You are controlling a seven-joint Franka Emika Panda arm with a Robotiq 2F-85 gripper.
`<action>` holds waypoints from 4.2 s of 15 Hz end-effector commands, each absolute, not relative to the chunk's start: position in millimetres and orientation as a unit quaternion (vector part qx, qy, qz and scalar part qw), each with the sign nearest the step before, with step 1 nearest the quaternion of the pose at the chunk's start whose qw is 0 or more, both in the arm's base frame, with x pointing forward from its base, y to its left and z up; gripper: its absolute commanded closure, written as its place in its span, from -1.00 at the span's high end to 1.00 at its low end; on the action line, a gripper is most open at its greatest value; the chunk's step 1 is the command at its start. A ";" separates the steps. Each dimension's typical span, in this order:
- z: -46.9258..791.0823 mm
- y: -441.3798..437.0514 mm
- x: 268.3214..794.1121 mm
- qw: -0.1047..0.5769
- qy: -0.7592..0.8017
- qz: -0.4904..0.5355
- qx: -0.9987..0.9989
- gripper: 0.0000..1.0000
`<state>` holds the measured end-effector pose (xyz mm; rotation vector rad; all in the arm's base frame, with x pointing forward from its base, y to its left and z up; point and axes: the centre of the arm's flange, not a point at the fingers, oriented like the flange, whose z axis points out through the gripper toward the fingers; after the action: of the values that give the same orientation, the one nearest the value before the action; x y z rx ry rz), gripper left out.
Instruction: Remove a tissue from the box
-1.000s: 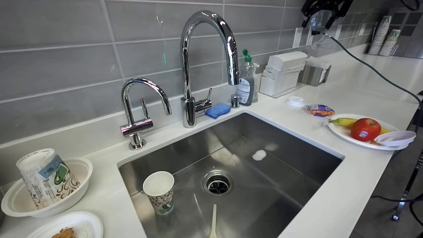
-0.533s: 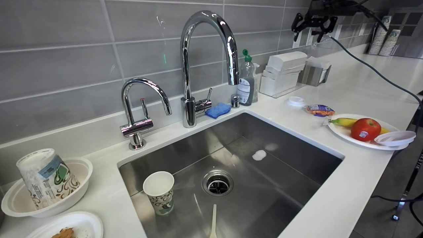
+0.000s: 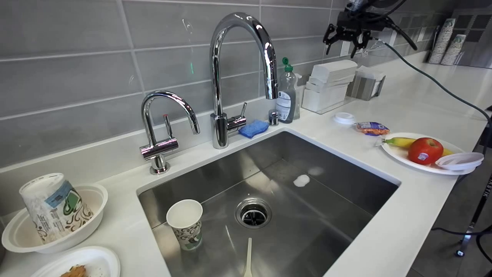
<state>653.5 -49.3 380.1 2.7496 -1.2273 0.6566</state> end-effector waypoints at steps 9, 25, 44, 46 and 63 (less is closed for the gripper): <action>357.2 -103.1 677.9 0.071 -0.479 0.253 0.838 1.00; 329.2 -105.7 709.0 0.079 -0.504 0.279 0.814 0.18; 323.6 -99.9 714.1 0.081 -0.498 0.276 0.818 -0.85; 323.1 -98.5 714.9 0.082 -0.497 0.277 0.818 -1.00; 389.5 -92.5 692.2 0.082 -0.503 0.324 0.797 -1.00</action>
<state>714.2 -99.5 379.3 2.4281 -1.4688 0.9391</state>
